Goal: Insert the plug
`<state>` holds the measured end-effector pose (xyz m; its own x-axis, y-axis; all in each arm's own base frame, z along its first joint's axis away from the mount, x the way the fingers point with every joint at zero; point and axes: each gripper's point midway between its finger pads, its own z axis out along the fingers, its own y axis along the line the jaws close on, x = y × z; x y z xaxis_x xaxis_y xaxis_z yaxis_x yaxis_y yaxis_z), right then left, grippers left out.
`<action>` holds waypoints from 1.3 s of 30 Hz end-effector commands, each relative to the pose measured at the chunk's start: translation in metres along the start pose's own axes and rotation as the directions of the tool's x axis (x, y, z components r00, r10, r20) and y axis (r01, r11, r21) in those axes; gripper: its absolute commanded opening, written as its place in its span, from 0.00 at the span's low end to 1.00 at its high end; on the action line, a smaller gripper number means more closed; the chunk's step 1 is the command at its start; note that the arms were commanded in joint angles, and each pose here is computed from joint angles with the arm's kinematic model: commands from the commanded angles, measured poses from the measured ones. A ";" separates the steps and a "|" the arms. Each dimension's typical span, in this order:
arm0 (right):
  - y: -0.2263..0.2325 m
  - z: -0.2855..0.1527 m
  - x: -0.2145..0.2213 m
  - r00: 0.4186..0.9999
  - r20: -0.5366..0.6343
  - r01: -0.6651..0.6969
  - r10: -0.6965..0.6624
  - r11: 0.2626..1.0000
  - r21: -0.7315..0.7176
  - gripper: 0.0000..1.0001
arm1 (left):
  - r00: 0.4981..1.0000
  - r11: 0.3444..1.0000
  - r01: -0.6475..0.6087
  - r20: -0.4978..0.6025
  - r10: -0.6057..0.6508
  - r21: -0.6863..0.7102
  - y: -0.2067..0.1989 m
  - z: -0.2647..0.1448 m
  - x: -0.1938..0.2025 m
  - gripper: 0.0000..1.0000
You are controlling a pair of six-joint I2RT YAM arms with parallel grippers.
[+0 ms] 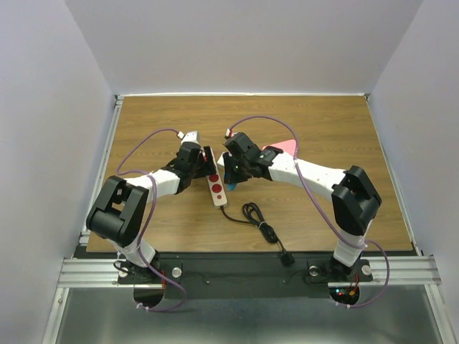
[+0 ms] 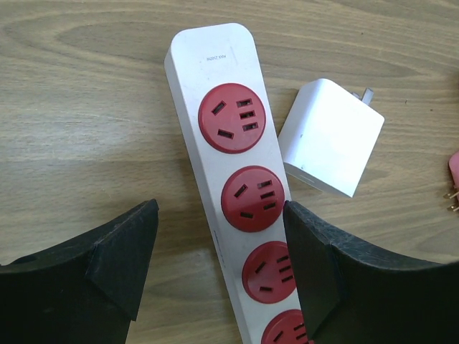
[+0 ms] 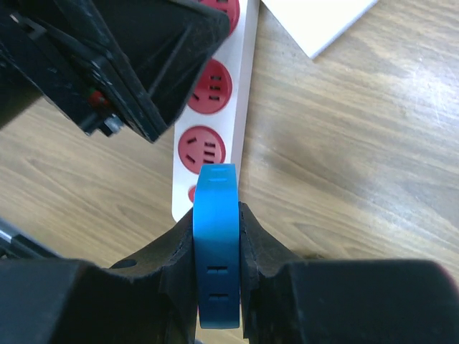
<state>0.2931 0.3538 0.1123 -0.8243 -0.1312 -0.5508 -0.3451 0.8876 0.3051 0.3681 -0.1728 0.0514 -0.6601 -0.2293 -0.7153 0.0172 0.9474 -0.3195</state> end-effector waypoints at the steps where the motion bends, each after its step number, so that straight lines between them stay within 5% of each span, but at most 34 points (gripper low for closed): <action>1: 0.013 0.002 -0.024 0.997 0.070 -0.015 0.016 1.000 -0.008 0.00 | 0.997 1.000 0.006 0.074 -0.008 0.023 -0.006 0.005 -0.030 0.81; 12: 0.020 0.023 -0.018 0.999 0.038 -0.011 0.011 1.000 0.001 0.01 | 0.999 0.999 0.008 0.049 -0.010 0.041 -0.004 0.024 -0.031 0.79; 26: 0.024 0.037 -0.021 0.999 0.039 0.006 -0.008 0.998 0.060 0.01 | 1.000 1.000 -0.001 0.004 0.001 0.024 0.006 0.031 -0.018 0.39; 39: 0.023 0.037 -0.007 0.999 -0.002 0.034 -0.034 0.991 0.132 0.00 | 1.000 0.999 0.002 -0.016 -0.001 0.050 0.003 0.032 -0.012 0.28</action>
<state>0.3052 0.3910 0.0837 -0.8231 -0.1782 -0.5392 -0.3305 0.9224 0.1997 0.3987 -0.1763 0.0483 -0.6579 -0.2614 -0.7063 0.0431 0.9233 -0.3818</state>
